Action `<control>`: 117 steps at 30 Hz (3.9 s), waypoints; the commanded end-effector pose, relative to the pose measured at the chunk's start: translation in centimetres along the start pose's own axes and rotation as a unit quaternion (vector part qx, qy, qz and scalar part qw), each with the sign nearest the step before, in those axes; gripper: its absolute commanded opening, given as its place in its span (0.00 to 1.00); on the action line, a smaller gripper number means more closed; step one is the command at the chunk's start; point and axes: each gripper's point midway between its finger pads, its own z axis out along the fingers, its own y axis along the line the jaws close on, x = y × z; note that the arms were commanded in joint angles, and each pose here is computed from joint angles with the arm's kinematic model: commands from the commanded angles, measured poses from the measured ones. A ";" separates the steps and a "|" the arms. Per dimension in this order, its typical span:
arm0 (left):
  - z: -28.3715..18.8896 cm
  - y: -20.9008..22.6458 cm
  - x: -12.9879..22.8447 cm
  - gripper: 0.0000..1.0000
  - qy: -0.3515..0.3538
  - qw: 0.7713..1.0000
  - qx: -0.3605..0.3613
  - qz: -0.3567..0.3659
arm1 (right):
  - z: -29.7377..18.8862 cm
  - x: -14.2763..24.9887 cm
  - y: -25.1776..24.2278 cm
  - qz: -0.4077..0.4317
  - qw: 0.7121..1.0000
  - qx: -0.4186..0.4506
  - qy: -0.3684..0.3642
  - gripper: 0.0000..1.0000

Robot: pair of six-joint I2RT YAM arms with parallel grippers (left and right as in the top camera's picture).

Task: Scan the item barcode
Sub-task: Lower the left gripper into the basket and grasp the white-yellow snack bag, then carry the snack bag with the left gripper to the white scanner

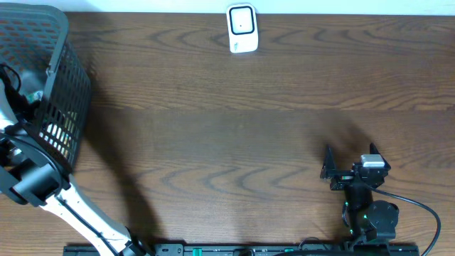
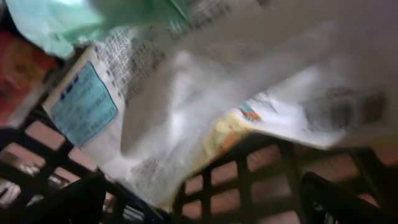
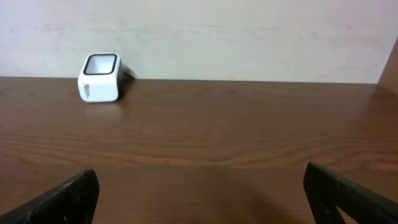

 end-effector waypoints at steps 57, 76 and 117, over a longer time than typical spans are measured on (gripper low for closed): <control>-17.8 -2.2 -1.5 0.08 -0.356 0.916 0.166 -0.079 | 0.0 0.1 0.0 -0.004 1.000 0.000 0.000 0.99; -33.2 -0.1 6.8 0.08 -0.539 0.760 0.301 -0.201 | 0.0 0.1 0.0 -0.004 1.000 0.000 0.000 0.99; -16.1 -38.3 29.3 0.07 -0.201 0.908 0.326 0.171 | 0.0 0.1 0.0 -0.004 1.000 0.000 0.000 0.99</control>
